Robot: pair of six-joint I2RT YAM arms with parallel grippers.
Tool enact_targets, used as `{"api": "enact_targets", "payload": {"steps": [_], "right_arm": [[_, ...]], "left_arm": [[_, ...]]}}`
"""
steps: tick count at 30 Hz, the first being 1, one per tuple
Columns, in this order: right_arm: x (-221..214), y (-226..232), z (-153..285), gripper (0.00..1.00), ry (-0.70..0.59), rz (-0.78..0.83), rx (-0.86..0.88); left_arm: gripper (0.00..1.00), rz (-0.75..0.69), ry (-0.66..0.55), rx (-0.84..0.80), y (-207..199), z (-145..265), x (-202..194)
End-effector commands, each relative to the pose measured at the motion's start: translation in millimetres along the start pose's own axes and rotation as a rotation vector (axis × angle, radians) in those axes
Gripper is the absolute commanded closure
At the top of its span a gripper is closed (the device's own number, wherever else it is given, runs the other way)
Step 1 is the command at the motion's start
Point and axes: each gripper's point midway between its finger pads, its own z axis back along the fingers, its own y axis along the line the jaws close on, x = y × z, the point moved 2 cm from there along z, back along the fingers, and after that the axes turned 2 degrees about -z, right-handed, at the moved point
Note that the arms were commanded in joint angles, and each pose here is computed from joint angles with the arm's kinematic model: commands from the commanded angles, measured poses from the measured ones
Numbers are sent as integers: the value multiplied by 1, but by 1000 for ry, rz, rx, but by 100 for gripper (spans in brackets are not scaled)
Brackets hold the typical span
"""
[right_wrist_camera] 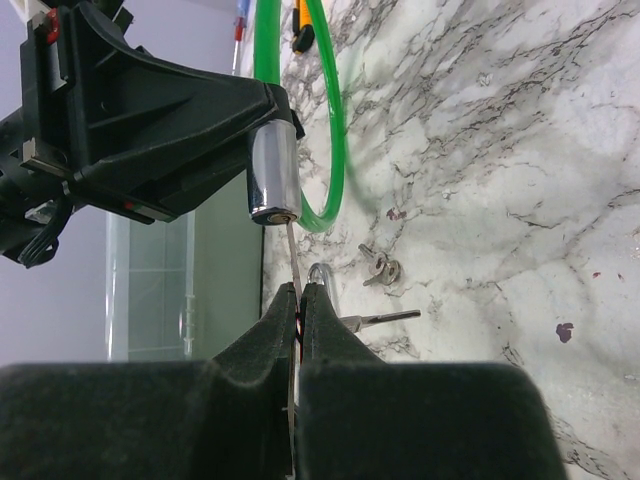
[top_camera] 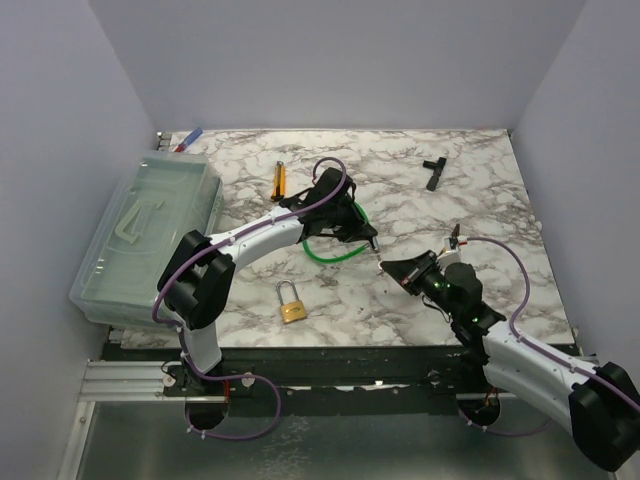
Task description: Unlock with the key
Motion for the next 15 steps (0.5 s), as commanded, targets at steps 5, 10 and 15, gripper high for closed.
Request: {"api": "enact_targets", "payload": {"steps": [5, 10, 15], "right_arm": [[15, 21, -4, 100, -65, 6, 47], [20, 21, -6, 100, -89, 11, 27], [20, 22, -8, 100, -92, 10, 30]], "left_arm": [[100, 14, 2, -80, -19, 16, 0], [100, 17, 5, -76, -17, 14, 0], [100, 19, 5, -82, -18, 15, 0]]}}
